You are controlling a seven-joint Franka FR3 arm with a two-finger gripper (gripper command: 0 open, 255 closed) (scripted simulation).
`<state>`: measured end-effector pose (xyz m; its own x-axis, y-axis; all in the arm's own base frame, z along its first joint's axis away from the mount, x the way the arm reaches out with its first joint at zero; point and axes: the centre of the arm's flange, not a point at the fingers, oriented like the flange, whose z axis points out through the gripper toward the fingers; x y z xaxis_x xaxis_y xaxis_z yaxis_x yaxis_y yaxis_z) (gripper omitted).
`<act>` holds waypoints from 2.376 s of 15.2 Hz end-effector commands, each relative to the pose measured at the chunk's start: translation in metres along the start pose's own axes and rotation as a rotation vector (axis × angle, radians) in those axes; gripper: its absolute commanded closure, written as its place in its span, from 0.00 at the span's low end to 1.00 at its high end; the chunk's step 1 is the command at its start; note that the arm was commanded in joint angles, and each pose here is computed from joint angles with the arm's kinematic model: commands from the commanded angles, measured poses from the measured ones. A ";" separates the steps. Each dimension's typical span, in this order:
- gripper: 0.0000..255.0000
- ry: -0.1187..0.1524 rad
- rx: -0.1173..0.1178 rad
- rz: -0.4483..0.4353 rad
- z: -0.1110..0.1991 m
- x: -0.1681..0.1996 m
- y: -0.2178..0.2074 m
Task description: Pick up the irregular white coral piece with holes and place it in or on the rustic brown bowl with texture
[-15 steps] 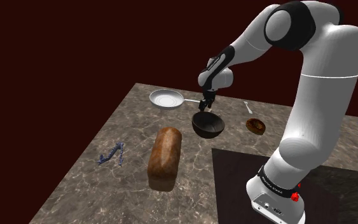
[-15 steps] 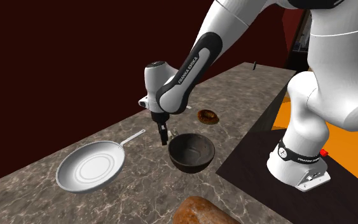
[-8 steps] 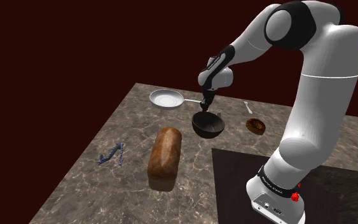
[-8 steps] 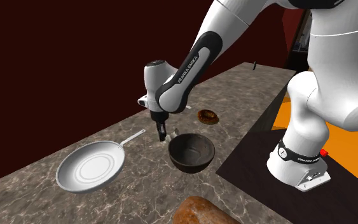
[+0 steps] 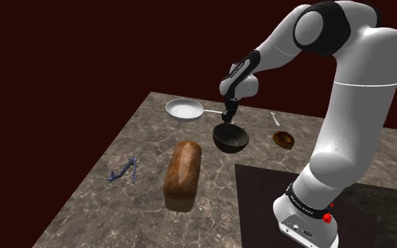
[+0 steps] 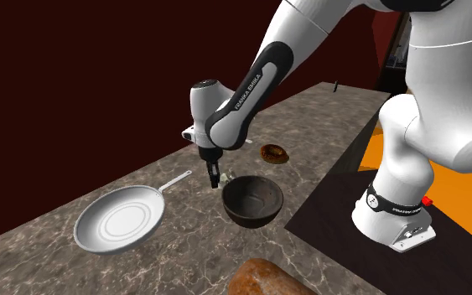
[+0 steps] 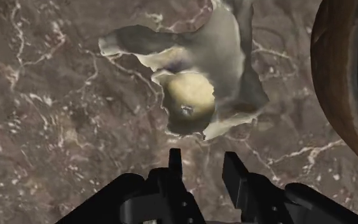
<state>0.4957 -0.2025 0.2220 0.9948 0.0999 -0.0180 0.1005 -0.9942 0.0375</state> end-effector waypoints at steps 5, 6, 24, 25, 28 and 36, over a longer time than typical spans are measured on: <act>0.00 0.064 -0.222 0.584 -0.037 -0.027 -0.068; 0.00 0.064 -0.222 0.584 -0.032 -0.027 -0.067; 1.00 0.064 -0.222 0.584 0.002 -0.027 -0.059; 1.00 0.064 -0.222 0.584 0.002 -0.027 -0.059; 1.00 0.064 -0.222 0.584 0.002 -0.027 -0.059; 1.00 0.064 -0.222 0.584 -0.029 -0.028 -0.058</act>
<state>0.4625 -0.1470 0.2429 0.8847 -0.4481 0.1283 -0.4660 -0.8544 0.2299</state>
